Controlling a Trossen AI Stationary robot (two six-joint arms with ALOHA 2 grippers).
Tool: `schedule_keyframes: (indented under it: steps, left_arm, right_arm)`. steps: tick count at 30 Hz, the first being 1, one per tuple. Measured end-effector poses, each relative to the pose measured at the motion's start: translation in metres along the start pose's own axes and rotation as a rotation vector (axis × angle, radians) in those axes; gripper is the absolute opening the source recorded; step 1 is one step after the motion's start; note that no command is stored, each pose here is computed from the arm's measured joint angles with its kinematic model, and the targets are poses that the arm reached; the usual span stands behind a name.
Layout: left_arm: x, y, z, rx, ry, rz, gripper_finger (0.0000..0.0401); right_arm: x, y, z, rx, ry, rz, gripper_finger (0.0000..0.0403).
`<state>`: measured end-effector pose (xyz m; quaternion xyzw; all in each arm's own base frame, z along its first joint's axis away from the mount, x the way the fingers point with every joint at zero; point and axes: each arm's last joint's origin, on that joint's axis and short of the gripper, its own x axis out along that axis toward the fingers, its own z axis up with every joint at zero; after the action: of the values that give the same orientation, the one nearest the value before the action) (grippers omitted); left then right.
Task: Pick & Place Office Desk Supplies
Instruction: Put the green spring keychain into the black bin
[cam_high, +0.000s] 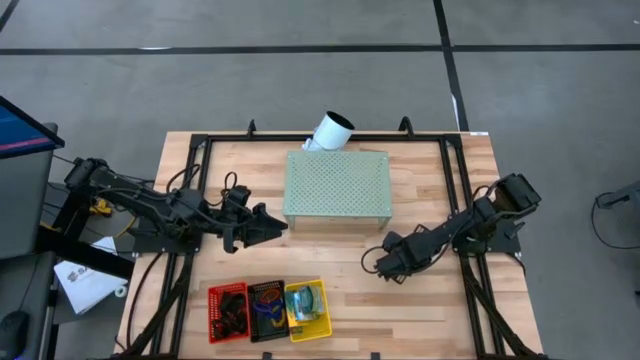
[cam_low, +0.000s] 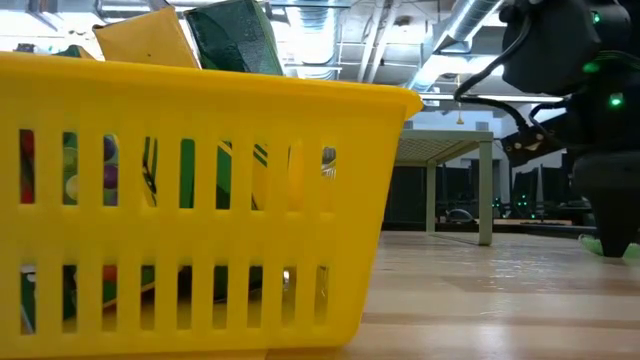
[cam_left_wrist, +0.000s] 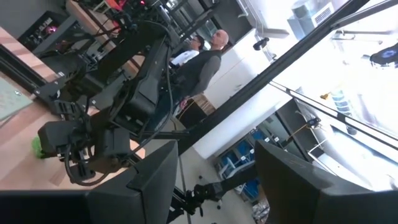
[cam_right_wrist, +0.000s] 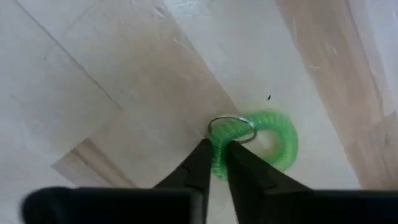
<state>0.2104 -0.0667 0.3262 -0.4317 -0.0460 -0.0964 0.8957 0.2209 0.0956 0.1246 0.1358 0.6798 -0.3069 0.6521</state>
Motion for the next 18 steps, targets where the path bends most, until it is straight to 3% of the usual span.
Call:
schedule_keyframes:
  steps: [2,5,10,18]
  left_arm:
    - [0.000,0.000,0.000,0.000,0.001,-0.001,0.0208]
    - [0.000,-0.002,-0.002,-0.001,0.021,-0.018,0.0208]
    - [-0.001,-0.003,-0.005,-0.001,0.067,-0.046,0.0208]
    - [-0.002,-0.003,-0.010,0.052,0.143,-0.064,0.0208]
  right_arm:
    - [-0.004,0.000,-0.002,0.031,0.001,0.029,0.0012]
    - [-0.016,0.005,-0.006,0.108,-0.014,0.098,0.0014]
    - [-0.070,0.014,-0.014,0.265,-0.129,0.335,0.0004]
    - [-0.190,0.016,-0.034,0.514,-0.507,0.932,0.0001]
